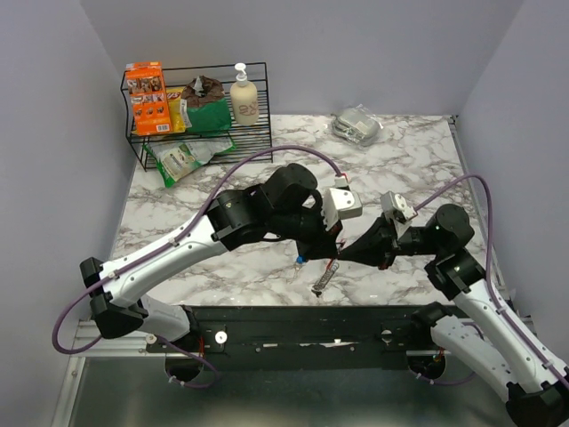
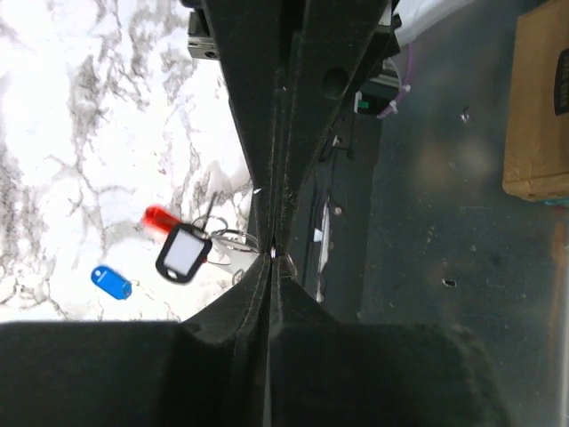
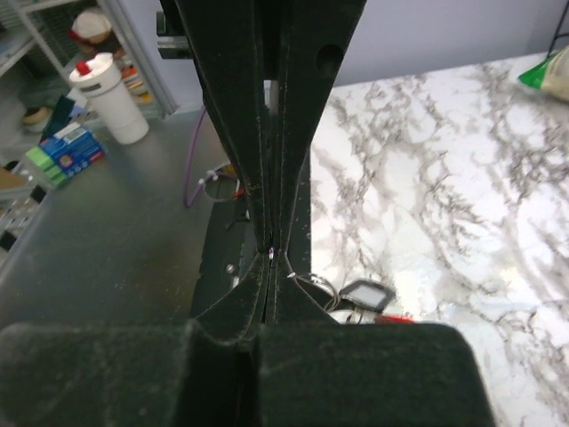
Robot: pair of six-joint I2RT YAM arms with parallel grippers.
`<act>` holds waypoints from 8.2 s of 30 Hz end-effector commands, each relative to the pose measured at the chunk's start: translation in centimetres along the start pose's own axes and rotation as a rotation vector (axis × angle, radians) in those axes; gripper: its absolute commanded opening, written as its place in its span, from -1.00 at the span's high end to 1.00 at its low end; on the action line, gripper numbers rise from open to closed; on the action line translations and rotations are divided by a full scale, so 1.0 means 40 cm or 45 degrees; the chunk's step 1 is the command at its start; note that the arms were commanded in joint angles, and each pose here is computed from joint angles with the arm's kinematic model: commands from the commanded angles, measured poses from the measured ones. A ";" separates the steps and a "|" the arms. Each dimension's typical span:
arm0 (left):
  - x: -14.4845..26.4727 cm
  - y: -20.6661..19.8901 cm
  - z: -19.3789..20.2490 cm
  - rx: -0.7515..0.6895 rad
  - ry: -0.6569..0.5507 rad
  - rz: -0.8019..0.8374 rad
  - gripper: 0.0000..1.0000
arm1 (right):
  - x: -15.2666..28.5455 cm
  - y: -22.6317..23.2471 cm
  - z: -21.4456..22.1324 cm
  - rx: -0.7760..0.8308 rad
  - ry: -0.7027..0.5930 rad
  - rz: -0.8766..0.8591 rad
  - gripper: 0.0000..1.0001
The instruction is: Put the keys on the keyring
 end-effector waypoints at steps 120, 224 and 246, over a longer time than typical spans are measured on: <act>0.025 0.049 0.037 -0.218 0.263 -0.123 1.00 | -0.002 -0.015 -0.052 0.047 -0.085 0.103 -0.15; 0.065 0.343 0.217 0.675 -0.391 -0.580 -0.85 | 0.076 -0.012 -0.074 0.151 -0.613 0.384 0.99; -0.039 0.370 0.404 0.724 -0.041 -0.680 -0.44 | 0.052 -0.089 0.090 -0.021 -0.413 0.421 0.99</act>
Point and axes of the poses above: each gripper's point midway between its finger pads, its own x axis back along the fingers, its own y axis along the line the jaws close on, z = x × y, the point moved 2 cm from there along x, back along the fingers, and after that the axes turned 6 degrees about -x, right-handed, at the moved point
